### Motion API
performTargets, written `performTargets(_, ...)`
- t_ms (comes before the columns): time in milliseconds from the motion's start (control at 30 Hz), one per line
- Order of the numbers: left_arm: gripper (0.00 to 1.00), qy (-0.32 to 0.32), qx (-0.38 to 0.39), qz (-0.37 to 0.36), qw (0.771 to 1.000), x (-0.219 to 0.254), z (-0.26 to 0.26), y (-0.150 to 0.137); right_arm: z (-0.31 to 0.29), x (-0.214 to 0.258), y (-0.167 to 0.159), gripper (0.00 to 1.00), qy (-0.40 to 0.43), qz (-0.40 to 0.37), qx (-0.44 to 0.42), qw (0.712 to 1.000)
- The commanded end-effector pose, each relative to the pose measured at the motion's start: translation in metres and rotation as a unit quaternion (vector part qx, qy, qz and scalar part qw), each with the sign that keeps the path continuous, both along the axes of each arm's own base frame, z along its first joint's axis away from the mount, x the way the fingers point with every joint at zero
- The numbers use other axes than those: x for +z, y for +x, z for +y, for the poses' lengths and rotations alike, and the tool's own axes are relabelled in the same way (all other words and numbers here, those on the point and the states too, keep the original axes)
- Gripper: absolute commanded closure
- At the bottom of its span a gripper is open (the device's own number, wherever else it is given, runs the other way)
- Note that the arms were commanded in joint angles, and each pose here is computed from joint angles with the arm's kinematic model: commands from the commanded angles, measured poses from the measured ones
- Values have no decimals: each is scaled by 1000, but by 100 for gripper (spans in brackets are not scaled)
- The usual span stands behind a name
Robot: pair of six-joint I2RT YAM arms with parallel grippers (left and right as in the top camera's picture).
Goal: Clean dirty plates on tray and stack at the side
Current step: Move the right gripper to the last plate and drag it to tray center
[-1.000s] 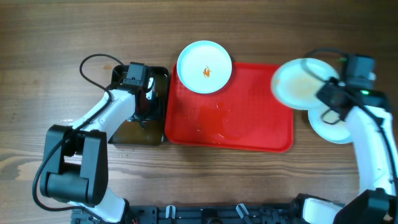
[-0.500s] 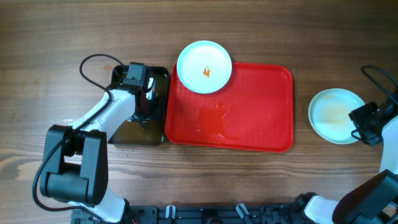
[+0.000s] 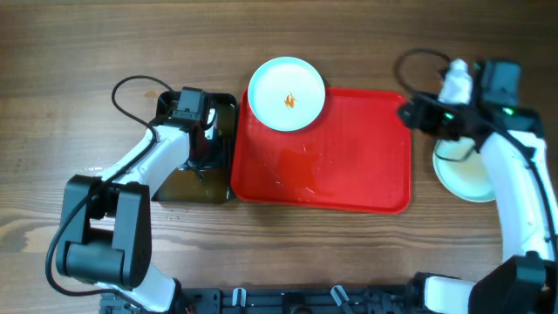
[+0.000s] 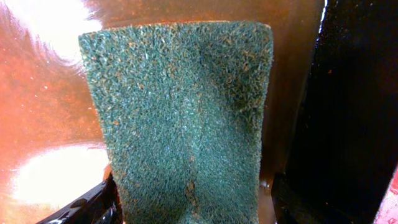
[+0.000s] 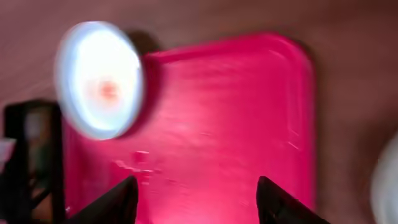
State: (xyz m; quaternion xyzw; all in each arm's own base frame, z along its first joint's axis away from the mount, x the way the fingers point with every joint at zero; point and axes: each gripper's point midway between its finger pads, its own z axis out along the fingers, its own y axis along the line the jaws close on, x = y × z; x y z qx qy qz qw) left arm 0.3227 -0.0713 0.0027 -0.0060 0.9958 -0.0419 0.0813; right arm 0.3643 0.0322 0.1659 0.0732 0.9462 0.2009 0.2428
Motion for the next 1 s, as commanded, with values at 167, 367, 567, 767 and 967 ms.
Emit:
performTargets(167,28,-5,1,-3,1000,2,-1,-1,93,39,49,34,-59,-116,74,989)
performTargets(367,27,-5,1,-3,1000,2,-1,-1,129,-60,65,39,-28,0,43,999)
performTargets(567,27,-5,1,-3,1000,2,-1,-1,148,-119,73,47,-10,49,20,999)
performTargets(767,27,-5,1,-2,1000,2,-1,-1,154,-154,64,68,-9,97,-6,995)
performTargets(967,26,-5,1,-3,1000,2,-1,-1,136,-163,21,96,-47,181,4,982)
